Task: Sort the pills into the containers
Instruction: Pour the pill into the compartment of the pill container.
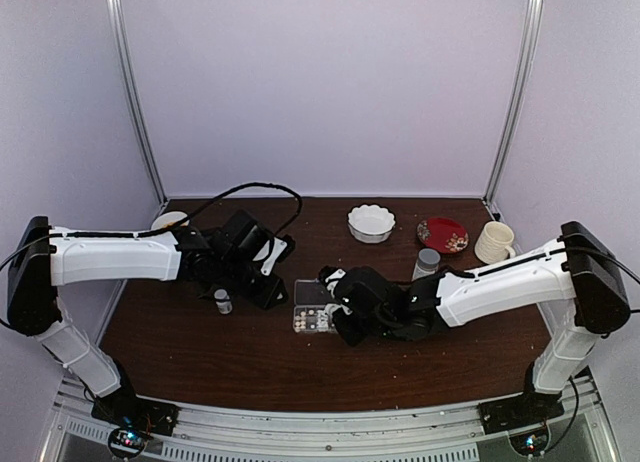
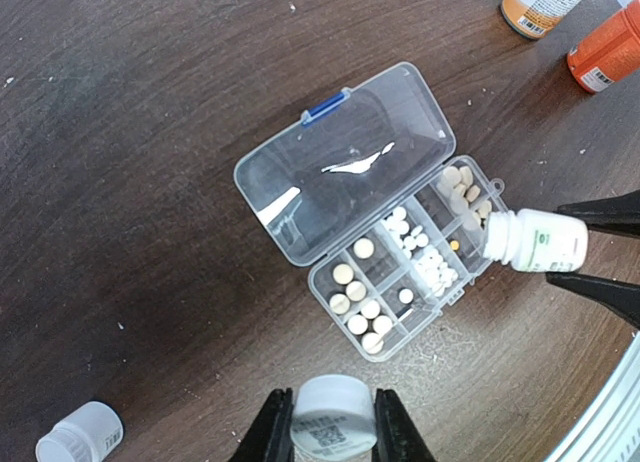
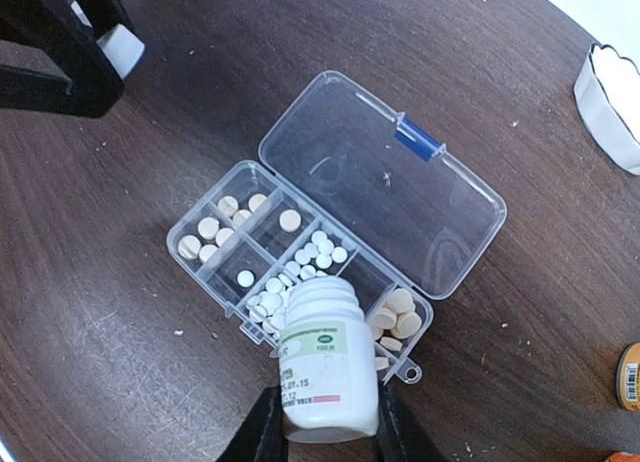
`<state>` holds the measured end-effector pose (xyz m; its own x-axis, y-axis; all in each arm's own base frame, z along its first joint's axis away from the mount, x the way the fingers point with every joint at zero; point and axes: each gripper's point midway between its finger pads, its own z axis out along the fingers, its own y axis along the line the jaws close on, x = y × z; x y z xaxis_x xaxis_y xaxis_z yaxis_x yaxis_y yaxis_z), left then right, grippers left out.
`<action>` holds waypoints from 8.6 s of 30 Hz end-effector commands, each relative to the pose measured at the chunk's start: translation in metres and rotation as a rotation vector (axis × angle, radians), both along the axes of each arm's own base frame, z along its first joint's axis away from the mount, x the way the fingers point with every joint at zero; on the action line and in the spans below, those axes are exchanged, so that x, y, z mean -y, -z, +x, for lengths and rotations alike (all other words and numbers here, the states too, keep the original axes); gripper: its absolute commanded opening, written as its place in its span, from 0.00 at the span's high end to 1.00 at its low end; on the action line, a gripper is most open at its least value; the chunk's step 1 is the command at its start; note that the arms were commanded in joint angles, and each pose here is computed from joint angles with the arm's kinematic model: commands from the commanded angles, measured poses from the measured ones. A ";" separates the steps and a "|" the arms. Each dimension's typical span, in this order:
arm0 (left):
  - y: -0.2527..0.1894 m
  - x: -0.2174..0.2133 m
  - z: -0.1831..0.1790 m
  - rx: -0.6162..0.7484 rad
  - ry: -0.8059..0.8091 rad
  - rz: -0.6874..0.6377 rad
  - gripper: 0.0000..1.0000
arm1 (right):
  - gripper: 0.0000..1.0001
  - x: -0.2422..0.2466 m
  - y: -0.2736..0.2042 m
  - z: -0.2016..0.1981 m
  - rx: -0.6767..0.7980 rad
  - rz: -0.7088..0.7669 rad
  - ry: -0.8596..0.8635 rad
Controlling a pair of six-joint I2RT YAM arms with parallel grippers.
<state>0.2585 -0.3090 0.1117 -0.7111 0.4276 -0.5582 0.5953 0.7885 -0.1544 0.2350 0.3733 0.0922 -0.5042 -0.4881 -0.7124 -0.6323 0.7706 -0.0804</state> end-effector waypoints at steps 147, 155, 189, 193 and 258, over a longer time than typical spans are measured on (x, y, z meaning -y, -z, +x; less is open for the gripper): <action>0.056 -0.003 0.003 -0.131 -0.062 0.118 0.92 | 1.00 0.017 0.031 -0.007 -0.093 -0.011 -0.007; 0.056 -0.002 0.002 -0.133 -0.061 0.116 0.92 | 1.00 0.015 0.031 -0.006 -0.099 -0.021 -0.011; 0.053 -0.002 0.002 -0.132 -0.053 0.118 0.93 | 1.00 0.019 0.020 -0.001 -0.084 -0.017 -0.010; 0.053 -0.002 0.002 -0.132 -0.055 0.116 0.93 | 1.00 0.018 0.020 -0.005 -0.089 0.035 -0.024; 0.053 -0.005 -0.002 -0.130 -0.067 0.090 0.93 | 1.00 0.024 0.024 0.004 -0.593 0.564 -0.148</action>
